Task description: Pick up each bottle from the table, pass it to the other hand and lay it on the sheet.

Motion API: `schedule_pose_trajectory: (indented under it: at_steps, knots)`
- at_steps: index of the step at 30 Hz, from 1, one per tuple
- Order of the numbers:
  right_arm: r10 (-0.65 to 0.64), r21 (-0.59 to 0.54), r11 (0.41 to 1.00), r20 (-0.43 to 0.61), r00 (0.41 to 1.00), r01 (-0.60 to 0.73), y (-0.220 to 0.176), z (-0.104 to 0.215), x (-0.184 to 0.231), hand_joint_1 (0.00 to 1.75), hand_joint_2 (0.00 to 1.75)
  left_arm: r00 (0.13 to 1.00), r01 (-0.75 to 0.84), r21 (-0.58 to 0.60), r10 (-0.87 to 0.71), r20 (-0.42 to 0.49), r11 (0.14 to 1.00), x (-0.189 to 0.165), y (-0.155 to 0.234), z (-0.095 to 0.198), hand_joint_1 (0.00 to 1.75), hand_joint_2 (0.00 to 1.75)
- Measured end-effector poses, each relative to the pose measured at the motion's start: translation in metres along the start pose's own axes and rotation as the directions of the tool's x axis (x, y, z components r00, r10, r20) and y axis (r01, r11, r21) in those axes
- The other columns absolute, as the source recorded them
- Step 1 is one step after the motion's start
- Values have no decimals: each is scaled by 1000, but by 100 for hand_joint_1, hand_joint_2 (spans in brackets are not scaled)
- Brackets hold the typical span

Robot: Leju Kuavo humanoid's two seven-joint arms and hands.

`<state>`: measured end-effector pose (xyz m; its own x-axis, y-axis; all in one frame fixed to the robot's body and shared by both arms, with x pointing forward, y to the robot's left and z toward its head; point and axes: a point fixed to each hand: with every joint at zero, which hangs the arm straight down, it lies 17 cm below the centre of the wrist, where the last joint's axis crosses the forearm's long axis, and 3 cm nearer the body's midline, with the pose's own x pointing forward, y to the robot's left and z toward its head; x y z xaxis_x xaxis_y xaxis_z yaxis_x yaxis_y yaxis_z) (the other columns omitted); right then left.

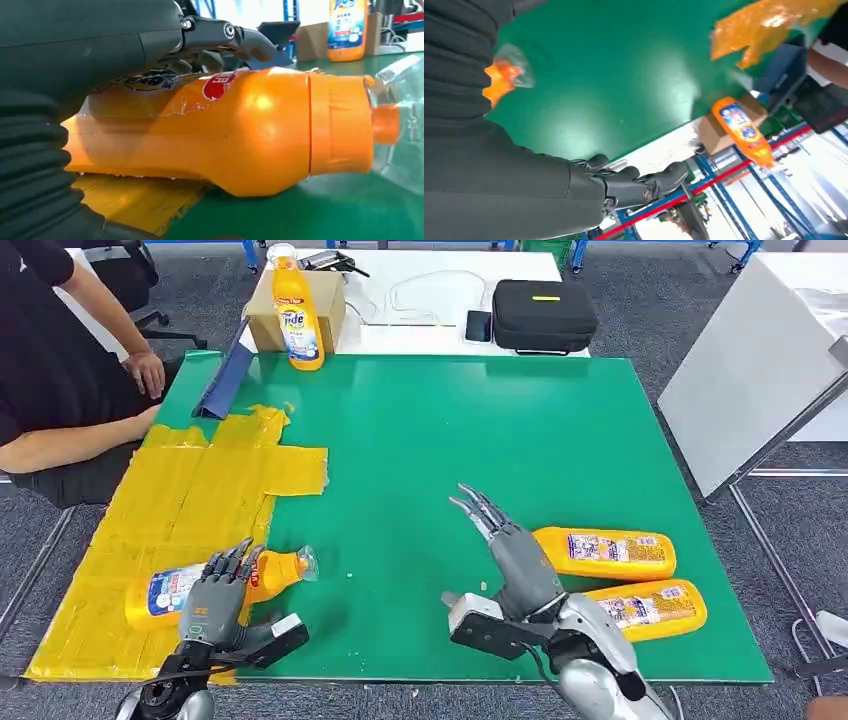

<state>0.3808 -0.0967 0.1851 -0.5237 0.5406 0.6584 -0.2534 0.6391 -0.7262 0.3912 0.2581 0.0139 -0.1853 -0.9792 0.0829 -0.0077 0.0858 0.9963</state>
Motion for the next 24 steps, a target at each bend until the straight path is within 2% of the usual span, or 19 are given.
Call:
schedule_pose_trajectory:
  at_steps: [6, 10, 12, 15, 19, 24]
  knots:
    - [23, 21, 1000, -18, 1000, -22, 0, 15, -10, 0, 175, 999, -43, -4, 43, 8, 999, 0, -2, 1, 0, 0]
    - [78, 43, 996, -61, 995, -76, 1, 50, -28, 0, 175, 956, -291, 38, 289, 47, 956, 9, 13, 8, 0, 0]
    - [105, 64, 993, -108, 989, -98, 4, 77, -41, 0, 175, 881, -473, 63, 469, 69, 879, 15, 28, 13, 0, 0]
    - [111, 63, 993, -218, 970, -100, 3, 123, -64, 0, 175, 728, -685, 111, 676, 109, 720, 22, 54, 26, 0, 0]
    - [129, 54, 992, -324, 937, -118, -7, 164, -86, 0, 175, 655, -751, 231, 741, 148, 618, 11, 93, 36, 0, 0]
    - [113, 42, 994, -452, 885, -106, -27, 207, -114, 0, 175, 555, -805, 400, 796, 242, 439, -9, 150, 51, 0, 0]
